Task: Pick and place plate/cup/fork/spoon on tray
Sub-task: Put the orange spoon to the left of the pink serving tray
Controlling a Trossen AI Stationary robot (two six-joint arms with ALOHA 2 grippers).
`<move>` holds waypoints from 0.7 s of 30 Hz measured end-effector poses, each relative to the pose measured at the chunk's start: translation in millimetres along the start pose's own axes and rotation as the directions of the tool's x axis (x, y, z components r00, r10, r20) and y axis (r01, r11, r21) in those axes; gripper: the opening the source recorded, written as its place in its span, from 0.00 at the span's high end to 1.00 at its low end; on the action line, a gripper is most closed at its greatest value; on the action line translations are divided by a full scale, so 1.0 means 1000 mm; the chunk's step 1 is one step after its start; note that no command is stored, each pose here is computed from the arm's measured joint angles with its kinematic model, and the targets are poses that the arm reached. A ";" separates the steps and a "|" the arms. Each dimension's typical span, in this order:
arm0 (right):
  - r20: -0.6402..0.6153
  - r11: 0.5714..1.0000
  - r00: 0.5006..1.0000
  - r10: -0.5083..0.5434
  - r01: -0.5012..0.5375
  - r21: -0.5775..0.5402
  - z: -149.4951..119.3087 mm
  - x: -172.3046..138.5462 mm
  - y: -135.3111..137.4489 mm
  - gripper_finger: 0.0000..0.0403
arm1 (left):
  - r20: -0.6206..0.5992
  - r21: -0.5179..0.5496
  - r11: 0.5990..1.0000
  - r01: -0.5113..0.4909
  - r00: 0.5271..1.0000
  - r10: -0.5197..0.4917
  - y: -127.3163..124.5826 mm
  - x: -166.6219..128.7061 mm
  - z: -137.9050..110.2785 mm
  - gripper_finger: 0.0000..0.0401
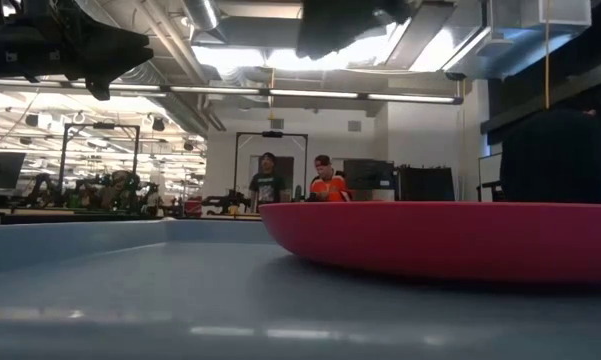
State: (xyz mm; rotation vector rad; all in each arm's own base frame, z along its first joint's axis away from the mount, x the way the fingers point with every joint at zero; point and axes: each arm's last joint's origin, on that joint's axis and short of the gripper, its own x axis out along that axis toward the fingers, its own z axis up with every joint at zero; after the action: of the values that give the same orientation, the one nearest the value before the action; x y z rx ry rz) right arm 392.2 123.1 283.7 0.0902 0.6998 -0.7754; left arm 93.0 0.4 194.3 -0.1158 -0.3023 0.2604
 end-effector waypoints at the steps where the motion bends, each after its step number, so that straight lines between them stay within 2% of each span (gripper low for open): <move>1: -0.009 1.000 1.000 -0.002 0.002 -0.003 -0.004 -0.004 0.001 0.75 | 0.000 0.000 1.000 0.000 1.000 0.000 0.000 0.000 0.000 0.71; 5: -0.026 1.000 1.000 -0.009 0.009 -0.007 -0.009 -0.025 -0.007 0.75 | 0.000 0.000 1.000 0.000 1.000 0.000 0.000 0.000 0.000 0.71; 8: -0.028 0.997 0.998 -0.048 0.049 0.057 -0.016 -0.033 -0.029 0.75 | 0.000 0.000 1.000 0.000 1.000 0.000 0.000 0.000 0.000 0.71; 11: -0.037 0.990 0.998 -0.042 0.046 0.132 -0.039 -0.028 -0.050 0.75 | 0.000 0.000 1.000 0.000 1.000 0.000 0.000 0.000 0.000 0.71; 14: -0.008 0.965 0.997 0.082 -0.078 0.250 -0.071 -0.018 -0.067 0.75 | 0.001 0.000 1.000 -0.001 1.000 0.001 0.000 0.000 0.000 0.71; 16: 0.036 0.930 0.975 0.221 -0.222 0.294 -0.096 -0.008 -0.077 0.75 | 0.001 0.000 1.000 0.000 1.000 0.000 0.000 0.000 0.000 0.71; 19: 0.140 0.851 0.891 0.432 -0.455 0.262 -0.133 0.005 -0.096 0.75 | 0.000 0.000 1.000 0.000 1.000 0.000 0.000 0.000 0.000 0.71; 21: 0.221 0.770 0.795 0.564 -0.604 0.207 -0.151 0.009 -0.109 0.75 | 0.001 0.000 1.000 0.000 1.000 0.000 0.000 0.000 0.000 0.71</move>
State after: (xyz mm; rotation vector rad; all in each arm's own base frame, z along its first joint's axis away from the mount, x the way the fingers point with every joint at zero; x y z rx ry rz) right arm 241.3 87.0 180.4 0.4765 0.3802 -0.2561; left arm 93.0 0.4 194.4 -0.1159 -0.3031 0.2607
